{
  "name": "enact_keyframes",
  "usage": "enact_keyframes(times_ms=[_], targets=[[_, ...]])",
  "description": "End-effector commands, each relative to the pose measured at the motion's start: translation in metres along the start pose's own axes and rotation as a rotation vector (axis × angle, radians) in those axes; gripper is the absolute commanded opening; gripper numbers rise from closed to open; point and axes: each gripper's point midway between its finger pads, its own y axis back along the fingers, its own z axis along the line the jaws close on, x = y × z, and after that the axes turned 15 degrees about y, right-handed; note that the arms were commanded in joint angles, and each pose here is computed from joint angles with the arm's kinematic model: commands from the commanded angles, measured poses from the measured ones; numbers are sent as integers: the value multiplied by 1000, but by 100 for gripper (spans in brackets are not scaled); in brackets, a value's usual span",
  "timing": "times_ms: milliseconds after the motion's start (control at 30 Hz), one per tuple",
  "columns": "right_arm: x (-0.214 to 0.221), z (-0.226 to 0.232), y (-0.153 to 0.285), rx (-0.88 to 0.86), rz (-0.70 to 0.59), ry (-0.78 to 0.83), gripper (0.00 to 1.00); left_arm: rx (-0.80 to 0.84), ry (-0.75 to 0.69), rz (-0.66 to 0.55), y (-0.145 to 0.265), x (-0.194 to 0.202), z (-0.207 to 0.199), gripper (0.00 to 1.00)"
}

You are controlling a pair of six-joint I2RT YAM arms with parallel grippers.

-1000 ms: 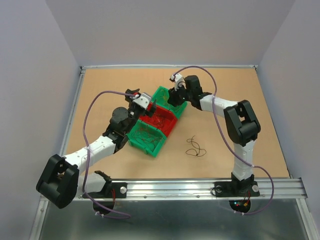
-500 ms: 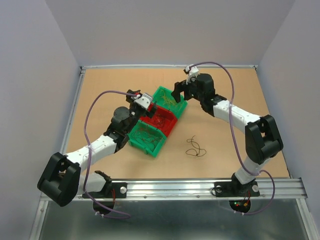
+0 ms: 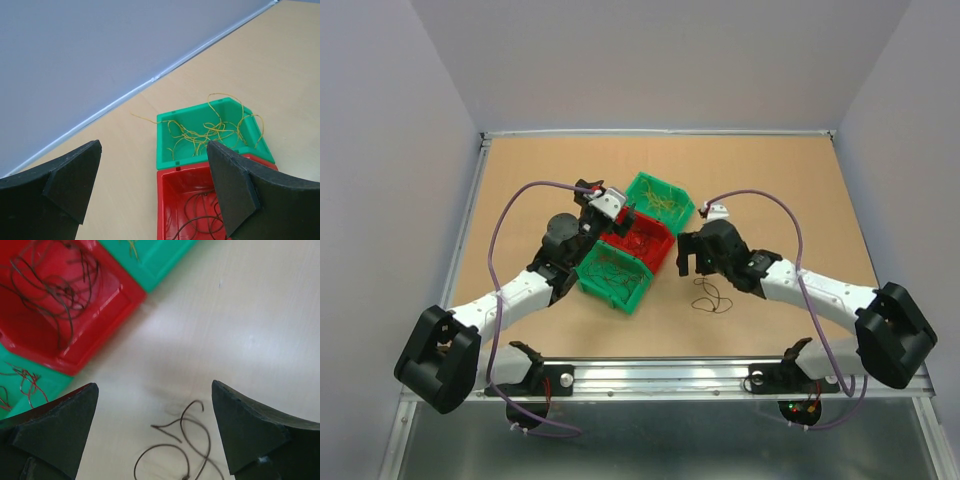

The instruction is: Untangle the cables

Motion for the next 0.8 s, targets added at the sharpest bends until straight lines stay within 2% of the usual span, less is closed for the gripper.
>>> enact_keyframes(times_ms=[0,133,300,567,633,700,767], targets=[[30,3,8,137,54,-67,100,29,9,-108,-1,-38,-4,99],[52,22,4,161,100,-25,100,35,7,-105,-1,-37,-5,99],[65,-7,9,346,96,-58,100,35,6,-110,0,-39,-5,99],[96,-22,1,457,197,-17,100,33,1,-108,-1,-38,-4,99],[103,-17,-3,442,228,-7,92,37,2,-104,-1,-36,-5,99],[112,-15,-7,435,265,8,76,35,-1,-107,-1,-37,-5,99],[119,-13,-9,425,291,10,52,32,-2,-108,0,-38,-4,99]])
